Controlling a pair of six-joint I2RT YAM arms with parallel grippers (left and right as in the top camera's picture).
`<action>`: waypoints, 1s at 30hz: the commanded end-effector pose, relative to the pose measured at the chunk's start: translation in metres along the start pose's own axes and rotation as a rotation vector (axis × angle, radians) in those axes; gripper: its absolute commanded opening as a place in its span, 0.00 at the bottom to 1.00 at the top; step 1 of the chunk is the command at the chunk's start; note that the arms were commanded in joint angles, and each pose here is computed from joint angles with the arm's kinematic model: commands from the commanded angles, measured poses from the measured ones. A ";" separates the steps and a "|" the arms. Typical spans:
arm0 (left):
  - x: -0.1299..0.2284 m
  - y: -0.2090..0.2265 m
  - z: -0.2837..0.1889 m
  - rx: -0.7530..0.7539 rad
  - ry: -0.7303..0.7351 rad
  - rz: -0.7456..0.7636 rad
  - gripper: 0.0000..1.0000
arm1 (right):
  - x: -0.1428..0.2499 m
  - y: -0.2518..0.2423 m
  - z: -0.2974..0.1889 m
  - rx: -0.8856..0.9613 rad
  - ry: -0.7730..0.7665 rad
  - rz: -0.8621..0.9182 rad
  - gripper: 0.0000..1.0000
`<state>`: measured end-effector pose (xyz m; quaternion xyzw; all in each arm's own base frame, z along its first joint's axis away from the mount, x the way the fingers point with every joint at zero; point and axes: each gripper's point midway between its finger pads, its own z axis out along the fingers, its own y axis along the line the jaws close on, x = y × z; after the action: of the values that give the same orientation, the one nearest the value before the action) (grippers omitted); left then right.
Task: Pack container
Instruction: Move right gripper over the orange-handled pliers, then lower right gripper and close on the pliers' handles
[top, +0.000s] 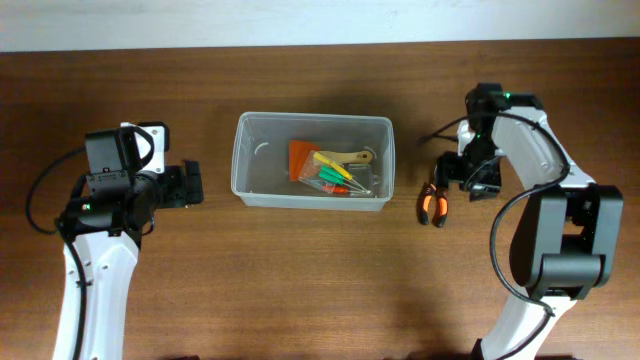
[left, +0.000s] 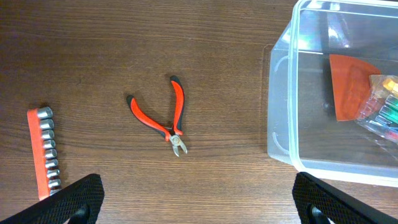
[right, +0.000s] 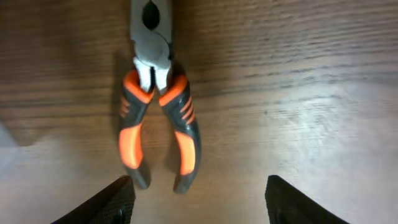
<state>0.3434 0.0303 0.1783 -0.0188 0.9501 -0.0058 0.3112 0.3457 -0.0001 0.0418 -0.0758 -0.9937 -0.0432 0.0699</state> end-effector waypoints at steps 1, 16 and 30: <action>-0.007 -0.001 -0.003 0.011 -0.018 0.014 0.99 | 0.008 -0.005 0.016 0.018 0.017 -0.008 0.68; -0.007 -0.001 -0.003 0.011 -0.018 0.014 0.99 | -0.012 -0.007 0.049 0.008 -0.099 -0.025 0.50; -0.007 -0.001 -0.003 0.010 -0.018 0.014 0.99 | -0.001 -0.023 0.049 0.105 -0.055 -0.085 0.48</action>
<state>0.3434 0.0303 0.1783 -0.0188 0.9501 -0.0058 0.3112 0.3476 -0.0088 -0.0016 -0.0571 -0.9978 -0.0194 0.0269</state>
